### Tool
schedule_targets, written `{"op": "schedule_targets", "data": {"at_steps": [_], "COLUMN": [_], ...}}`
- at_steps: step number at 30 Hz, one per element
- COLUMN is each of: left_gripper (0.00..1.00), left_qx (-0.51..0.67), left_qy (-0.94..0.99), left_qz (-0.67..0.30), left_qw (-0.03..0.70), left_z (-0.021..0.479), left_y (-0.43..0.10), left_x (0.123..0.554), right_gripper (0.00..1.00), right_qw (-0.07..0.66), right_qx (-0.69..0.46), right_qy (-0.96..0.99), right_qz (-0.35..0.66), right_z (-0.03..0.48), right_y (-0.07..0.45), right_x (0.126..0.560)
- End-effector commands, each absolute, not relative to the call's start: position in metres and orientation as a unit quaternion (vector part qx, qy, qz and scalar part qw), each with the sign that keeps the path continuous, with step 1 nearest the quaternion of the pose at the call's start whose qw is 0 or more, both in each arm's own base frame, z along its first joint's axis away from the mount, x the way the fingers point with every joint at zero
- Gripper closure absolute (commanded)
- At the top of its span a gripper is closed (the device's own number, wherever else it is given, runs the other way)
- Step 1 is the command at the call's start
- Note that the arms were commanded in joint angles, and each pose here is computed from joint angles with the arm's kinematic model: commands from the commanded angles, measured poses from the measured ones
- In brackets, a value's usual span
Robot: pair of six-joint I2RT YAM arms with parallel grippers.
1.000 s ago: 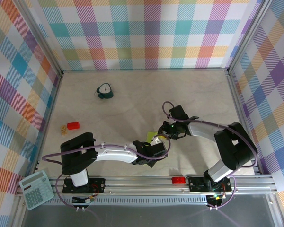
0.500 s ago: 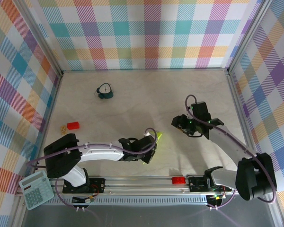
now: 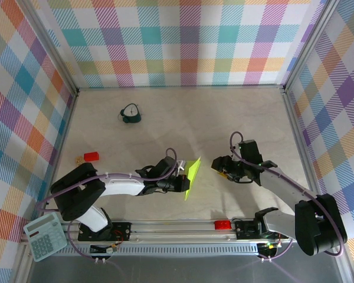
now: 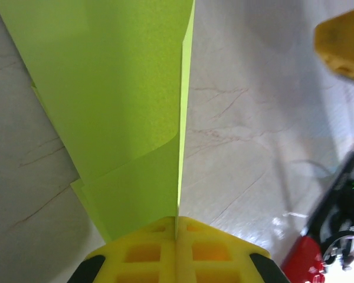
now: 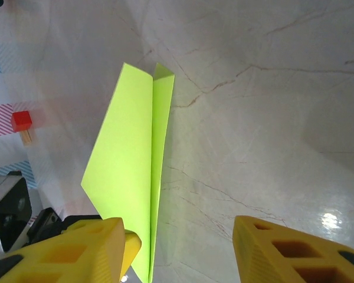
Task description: Fold a paper plane with a square sheet of paper (fold left side to right side)
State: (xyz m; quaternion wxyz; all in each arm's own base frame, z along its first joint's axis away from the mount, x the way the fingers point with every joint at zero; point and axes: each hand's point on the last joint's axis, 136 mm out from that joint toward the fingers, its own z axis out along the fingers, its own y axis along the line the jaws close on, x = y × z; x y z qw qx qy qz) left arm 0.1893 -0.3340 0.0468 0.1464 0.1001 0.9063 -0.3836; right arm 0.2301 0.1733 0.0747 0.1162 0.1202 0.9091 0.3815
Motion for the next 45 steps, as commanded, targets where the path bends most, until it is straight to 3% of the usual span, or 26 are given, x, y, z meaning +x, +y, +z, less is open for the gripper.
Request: {"op": "schedule_targets", "data": {"at_steps": [1,24,45], "left_gripper": [1.0,1.0,1.0], "left_qx": [0.068,-0.024,-0.034], "left_qy": [0.882,0.835,0.832], "left_qz": [-0.447,-0.537,-0.542], "left_qw": [0.135,0.117,0.116], "left_z": [0.057,0.045,0.041], "left_y": [-0.345,-0.347,-0.344], "left_x": [0.194,0.208,0.21], "right_gripper": [0.49,0.55,0.62], "right_qw": [0.112,0.096,0.099], "right_qx": [0.114,0.075,0.055], "right_qy": [0.897,0.906,0.909], "right_qz": [0.413,0.404,0.402], "right_z": [0.076,0.058,0.053], "right_y": [0.186,0.234,0.257], "right_x": [0.231,0.238,0.258]}}
